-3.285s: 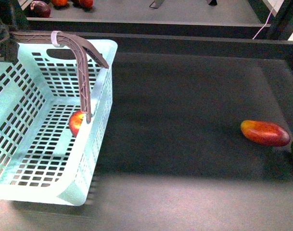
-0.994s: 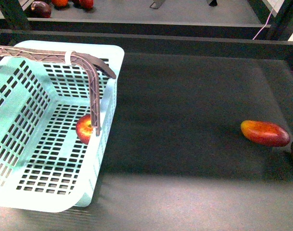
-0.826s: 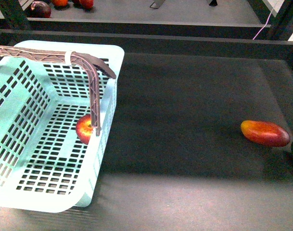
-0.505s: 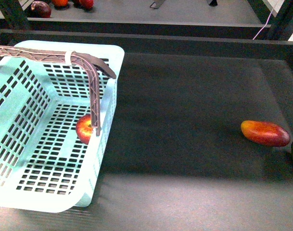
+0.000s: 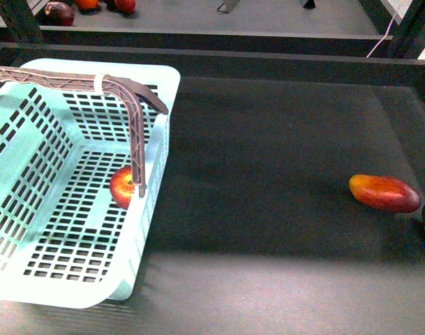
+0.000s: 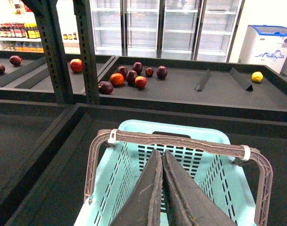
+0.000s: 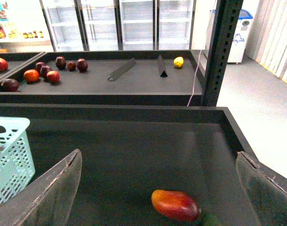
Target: Pick apple with right arm and hold basket with left
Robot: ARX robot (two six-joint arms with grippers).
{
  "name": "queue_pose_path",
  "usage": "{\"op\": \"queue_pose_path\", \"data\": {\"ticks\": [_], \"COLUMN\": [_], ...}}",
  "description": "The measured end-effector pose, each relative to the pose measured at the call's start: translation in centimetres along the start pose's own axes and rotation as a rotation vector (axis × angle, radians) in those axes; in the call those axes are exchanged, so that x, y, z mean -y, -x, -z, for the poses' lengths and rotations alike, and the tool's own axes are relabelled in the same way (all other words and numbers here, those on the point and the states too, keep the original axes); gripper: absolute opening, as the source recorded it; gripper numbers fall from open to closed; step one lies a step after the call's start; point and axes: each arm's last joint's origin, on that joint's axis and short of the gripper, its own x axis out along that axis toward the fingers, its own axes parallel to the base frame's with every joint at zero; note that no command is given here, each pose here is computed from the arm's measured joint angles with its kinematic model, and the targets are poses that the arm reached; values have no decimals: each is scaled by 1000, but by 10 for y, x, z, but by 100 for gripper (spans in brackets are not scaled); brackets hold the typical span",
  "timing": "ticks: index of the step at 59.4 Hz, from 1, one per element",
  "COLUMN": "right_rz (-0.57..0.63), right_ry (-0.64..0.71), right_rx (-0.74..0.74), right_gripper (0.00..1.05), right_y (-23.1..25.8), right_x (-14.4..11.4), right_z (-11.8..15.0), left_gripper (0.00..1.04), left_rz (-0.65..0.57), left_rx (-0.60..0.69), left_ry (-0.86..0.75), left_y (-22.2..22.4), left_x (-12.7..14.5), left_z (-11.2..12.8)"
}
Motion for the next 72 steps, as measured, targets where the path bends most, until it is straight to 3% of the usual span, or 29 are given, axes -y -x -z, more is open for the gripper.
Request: {"op": "queue_pose_path", "data": {"ticks": [43, 72], "right_rz": [0, 0], "right_ry": [0, 0], "right_rx": [0, 0], "right_gripper": [96, 96], "right_y": [0, 0], "right_x": [0, 0], "right_z": [0, 0], "left_gripper": [3, 94], "left_rz": [0, 0], "left_rx": [-6, -6], "left_ry": [0, 0], "left_y": [12, 12], "left_x": [0, 0], "left_z": [3, 3]}}
